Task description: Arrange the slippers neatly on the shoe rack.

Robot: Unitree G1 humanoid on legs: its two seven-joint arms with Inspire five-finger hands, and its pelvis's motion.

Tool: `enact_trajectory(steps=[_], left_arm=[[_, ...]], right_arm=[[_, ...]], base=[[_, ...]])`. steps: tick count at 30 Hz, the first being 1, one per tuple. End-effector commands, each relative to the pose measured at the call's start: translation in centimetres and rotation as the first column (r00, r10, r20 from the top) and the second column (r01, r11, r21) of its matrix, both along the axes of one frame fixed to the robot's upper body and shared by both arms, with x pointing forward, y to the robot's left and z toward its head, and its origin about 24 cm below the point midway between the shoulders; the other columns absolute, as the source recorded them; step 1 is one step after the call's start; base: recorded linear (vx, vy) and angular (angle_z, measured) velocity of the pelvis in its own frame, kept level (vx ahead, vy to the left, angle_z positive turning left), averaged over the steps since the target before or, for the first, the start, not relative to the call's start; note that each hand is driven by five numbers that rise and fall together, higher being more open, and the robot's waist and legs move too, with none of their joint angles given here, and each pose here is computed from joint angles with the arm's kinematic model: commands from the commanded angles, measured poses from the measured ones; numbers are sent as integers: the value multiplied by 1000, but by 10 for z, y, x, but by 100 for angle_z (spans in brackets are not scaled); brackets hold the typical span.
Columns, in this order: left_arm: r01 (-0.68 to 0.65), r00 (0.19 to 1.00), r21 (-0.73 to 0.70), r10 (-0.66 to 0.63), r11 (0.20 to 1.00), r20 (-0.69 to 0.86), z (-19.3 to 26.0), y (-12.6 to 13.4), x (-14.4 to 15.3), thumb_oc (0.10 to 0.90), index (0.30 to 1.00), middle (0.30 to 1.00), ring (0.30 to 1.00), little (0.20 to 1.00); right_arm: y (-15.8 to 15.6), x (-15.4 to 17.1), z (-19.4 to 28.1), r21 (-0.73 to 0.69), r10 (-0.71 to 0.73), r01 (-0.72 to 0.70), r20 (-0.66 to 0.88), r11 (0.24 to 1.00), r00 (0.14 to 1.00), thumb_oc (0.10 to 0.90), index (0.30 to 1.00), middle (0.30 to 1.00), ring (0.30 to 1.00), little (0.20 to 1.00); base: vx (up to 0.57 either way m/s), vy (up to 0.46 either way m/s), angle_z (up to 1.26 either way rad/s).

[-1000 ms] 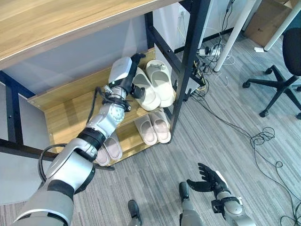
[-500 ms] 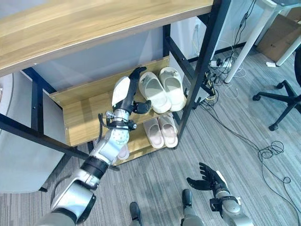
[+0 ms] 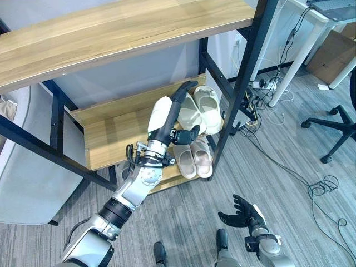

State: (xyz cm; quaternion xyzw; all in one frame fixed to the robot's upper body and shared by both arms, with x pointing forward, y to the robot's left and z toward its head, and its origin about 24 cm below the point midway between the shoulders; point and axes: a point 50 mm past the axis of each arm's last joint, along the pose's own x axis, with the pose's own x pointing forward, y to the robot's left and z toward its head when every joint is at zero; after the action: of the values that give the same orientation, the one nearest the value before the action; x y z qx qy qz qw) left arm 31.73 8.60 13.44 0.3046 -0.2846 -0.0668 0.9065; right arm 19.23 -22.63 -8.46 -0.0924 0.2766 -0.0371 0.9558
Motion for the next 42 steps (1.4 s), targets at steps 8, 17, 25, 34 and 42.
enact_trajectory(steps=[8,17,25,34,42], left_arm=[[185,976,9,-185,983,112,17,-36,-5,800,900,900,900,900],[223,969,84,-230,971,91,11,-58,-2,800,900,900,900,900],[268,961,51,-271,962,53,6,-74,-4,800,900,900,900,900],[245,968,-5,-245,970,-55,-10,-86,4,800,900,900,900,900],[180,979,36,-175,983,-107,-24,-81,13,800,900,900,900,900]], right_arm=[[-2,15,16,21,-21,18,131,1000,991,800,900,900,900,900],[-9,13,17,14,-27,26,133,1000,991,800,900,900,900,900],[-10,11,15,20,-40,38,130,999,991,800,900,900,900,900],[-10,16,16,19,-45,43,134,999,990,800,900,900,900,900],[-13,16,15,7,-52,52,129,999,990,800,900,900,900,900]], base=[[0,-4,0],[4,-7,-1],[0,0,0],[-4,-6,-3],[4,-6,-3]])
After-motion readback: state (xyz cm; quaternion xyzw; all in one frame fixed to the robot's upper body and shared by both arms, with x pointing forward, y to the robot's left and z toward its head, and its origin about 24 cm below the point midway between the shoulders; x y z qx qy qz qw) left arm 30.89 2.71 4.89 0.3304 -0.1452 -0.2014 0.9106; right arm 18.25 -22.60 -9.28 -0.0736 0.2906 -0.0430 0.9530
